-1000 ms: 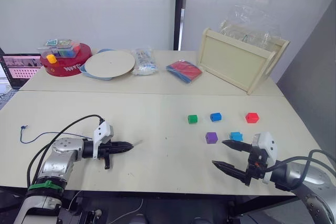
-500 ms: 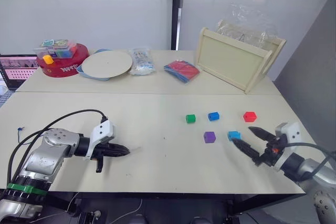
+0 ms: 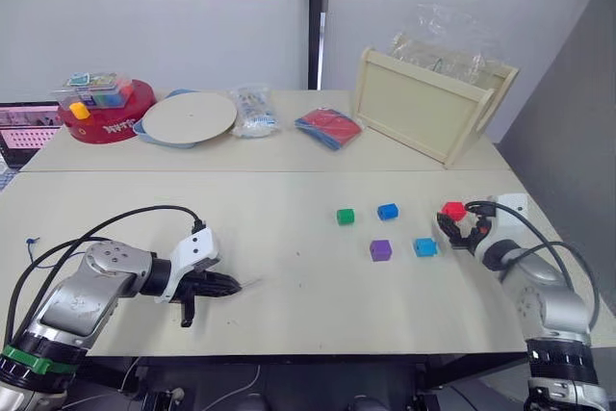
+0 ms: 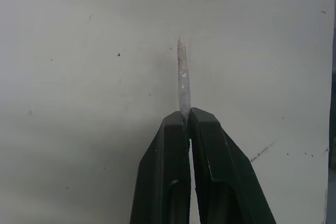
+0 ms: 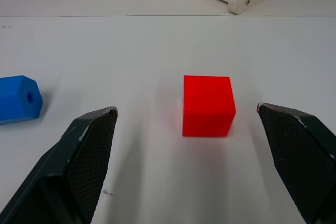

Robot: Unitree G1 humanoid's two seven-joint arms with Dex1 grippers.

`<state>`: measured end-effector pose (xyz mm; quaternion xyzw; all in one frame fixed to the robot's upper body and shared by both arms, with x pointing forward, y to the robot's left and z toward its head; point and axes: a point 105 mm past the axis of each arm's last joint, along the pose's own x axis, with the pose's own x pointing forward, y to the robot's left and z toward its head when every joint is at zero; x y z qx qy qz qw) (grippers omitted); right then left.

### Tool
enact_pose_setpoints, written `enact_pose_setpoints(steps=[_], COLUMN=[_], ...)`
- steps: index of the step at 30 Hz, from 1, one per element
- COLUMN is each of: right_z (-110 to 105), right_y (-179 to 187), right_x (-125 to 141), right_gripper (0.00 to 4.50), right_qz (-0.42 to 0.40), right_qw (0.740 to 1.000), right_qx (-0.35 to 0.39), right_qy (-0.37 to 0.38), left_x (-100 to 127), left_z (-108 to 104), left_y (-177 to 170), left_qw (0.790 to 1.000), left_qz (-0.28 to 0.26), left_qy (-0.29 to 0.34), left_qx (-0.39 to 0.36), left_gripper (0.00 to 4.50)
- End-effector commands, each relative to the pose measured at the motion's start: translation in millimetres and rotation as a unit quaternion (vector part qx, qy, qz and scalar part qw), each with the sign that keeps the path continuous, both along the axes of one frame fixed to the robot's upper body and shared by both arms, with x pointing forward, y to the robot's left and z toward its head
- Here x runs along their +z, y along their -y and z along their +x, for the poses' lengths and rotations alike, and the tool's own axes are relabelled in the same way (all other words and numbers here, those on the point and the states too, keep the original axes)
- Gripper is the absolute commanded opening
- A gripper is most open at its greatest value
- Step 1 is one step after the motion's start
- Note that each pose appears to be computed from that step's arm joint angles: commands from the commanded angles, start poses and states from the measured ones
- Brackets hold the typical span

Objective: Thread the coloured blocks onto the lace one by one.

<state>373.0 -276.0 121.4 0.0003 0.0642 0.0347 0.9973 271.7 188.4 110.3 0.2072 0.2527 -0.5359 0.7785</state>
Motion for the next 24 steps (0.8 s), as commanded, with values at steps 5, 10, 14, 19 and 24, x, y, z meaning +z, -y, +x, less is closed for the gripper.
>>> enact_pose_setpoints(steps=[5,10,14,19,24], right_z=[26,33,35,30,-7], right_y=[15,20,19,10,-21], right_x=[9,7,6,19,55], right_gripper=[4.5,3.35,2.01,1.18,1.18], right_qz=[-0.006,0.004,0.006,0.018,0.007], right_qw=[1.0,1.0,1.0,0.998,0.99], right_qx=[-0.016,-0.021,-0.017,0.004,0.06], right_qy=[0.009,0.009,0.013,0.054,0.127], left_x=[2,1,2,3,3], left_z=[-3,-4,-4,-3,-2], left_y=[-1,-2,-4,-5,-5], left_qw=[1.0,1.0,1.0,1.0,1.0], left_qz=[0.011,0.013,0.014,0.016,0.014], left_qy=[0.018,0.022,0.023,0.026,0.028], left_qx=[-0.006,-0.003,-0.002,0.0,0.001], left_gripper=[0.02,0.0,0.0,0.0,0.0])
